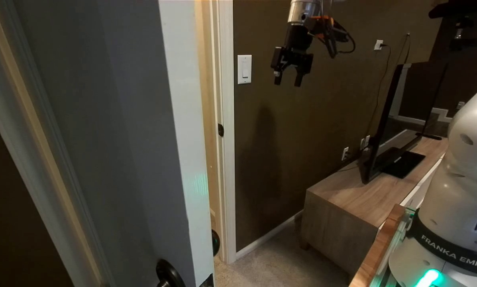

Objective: Turn off the light

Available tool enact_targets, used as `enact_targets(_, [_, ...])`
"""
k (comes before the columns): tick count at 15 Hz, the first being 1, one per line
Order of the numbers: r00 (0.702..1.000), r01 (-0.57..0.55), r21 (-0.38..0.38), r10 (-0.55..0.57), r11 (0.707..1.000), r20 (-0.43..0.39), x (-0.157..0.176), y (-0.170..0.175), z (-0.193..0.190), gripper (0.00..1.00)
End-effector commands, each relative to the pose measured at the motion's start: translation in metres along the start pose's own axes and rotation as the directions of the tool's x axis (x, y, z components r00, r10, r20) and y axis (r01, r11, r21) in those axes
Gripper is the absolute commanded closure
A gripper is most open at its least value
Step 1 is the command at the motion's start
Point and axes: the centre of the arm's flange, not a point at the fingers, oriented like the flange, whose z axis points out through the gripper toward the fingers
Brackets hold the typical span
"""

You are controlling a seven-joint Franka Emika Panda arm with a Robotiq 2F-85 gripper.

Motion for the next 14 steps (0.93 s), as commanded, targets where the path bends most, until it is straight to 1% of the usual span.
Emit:
enact_targets(1, [0.992,-0.057,-0.083,0.047,0.995,-0.113,0.064,-0.004,-0.007,0.32])
enact_targets(2, [0.987,-0.054,-0.099,0.038,0.994,-0.156,0.078,-0.006,-0.005,0.41])
enact_targets(3, [0.981,-0.056,-0.109,0.034,0.992,-0.193,0.090,-0.007,-0.004,0.47])
enact_targets(4, [0.971,-0.060,-0.129,0.028,0.990,-0.239,0.103,-0.007,-0.001,0.56])
enact_targets(6, [0.954,-0.060,-0.156,0.010,0.986,-0.301,0.123,-0.004,0.004,0.68])
enact_targets(8, [0.934,-0.050,-0.176,-0.017,0.983,-0.357,0.138,0.000,0.009,0.83])
enact_targets(10, [0.917,-0.040,-0.193,-0.041,0.980,-0.397,0.150,0.002,0.013,0.97])
enact_targets(11, [0.910,-0.040,-0.197,-0.046,0.979,-0.412,0.155,0.003,0.014,1.00])
enact_targets(14, [0.888,-0.035,-0.217,-0.070,0.976,-0.454,0.167,0.004,0.018,1.00])
